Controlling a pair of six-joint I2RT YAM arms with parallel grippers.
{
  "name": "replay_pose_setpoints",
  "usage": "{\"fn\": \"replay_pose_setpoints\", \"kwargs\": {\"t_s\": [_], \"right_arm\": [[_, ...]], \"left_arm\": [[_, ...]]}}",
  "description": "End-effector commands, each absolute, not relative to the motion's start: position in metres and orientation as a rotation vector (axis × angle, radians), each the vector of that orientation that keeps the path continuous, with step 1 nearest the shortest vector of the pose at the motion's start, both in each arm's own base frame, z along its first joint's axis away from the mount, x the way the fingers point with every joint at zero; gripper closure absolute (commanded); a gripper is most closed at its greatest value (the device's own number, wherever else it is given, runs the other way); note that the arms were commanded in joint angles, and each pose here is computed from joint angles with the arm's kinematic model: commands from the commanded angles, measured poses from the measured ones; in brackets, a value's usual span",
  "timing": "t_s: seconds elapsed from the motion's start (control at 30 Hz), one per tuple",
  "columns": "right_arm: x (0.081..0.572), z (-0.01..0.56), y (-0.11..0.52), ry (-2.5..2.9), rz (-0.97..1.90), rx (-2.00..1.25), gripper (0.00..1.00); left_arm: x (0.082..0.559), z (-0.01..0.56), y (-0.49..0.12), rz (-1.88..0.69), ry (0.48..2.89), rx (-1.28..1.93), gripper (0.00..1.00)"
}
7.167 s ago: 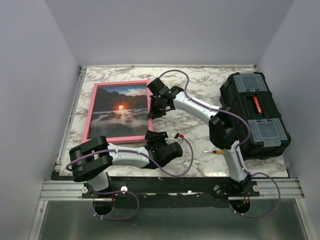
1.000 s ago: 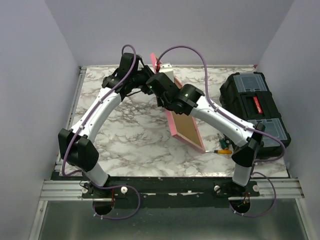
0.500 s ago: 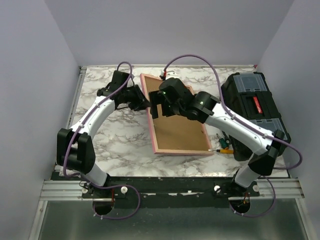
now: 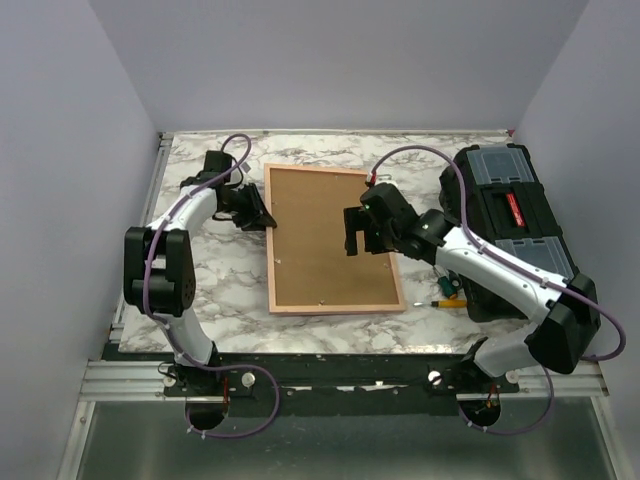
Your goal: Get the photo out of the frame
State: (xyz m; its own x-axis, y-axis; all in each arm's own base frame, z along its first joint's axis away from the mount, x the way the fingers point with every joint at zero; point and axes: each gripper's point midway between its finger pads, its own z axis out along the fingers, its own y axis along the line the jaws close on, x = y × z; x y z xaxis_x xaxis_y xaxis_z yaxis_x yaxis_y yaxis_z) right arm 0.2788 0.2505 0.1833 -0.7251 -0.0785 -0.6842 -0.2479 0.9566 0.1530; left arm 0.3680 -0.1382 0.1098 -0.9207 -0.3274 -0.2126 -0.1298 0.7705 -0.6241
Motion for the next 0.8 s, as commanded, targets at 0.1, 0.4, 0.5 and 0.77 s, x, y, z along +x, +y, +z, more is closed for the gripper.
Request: {"fn": "replay_pose_setpoints", "kwargs": {"t_s": [0.1,0.4,0.5,0.77], "right_arm": [[0.271,0.182,0.256,2.346,0.405,-0.234,0.0],[0.269,0.163,0.249,2.384,0.366,-0.244,0.0],[0.267,0.158,0.244,2.4,0.336,-0.245,0.0],[0.263,0.151,0.218,2.41,0.218,-0.155,0.0]], "left_arm": [[0.388,0.093,-0.105,-0.831,2.694,-0.389,1.0],[0.4,0.079,-0.067,-0.758,2.682,-0.526,0.74],[0.403,0.085,-0.053,-0.695,2.66,-0.553,0.58],[0.402,0.12,-0.008,-0.414,2.577,-0.622,0.38]]}}
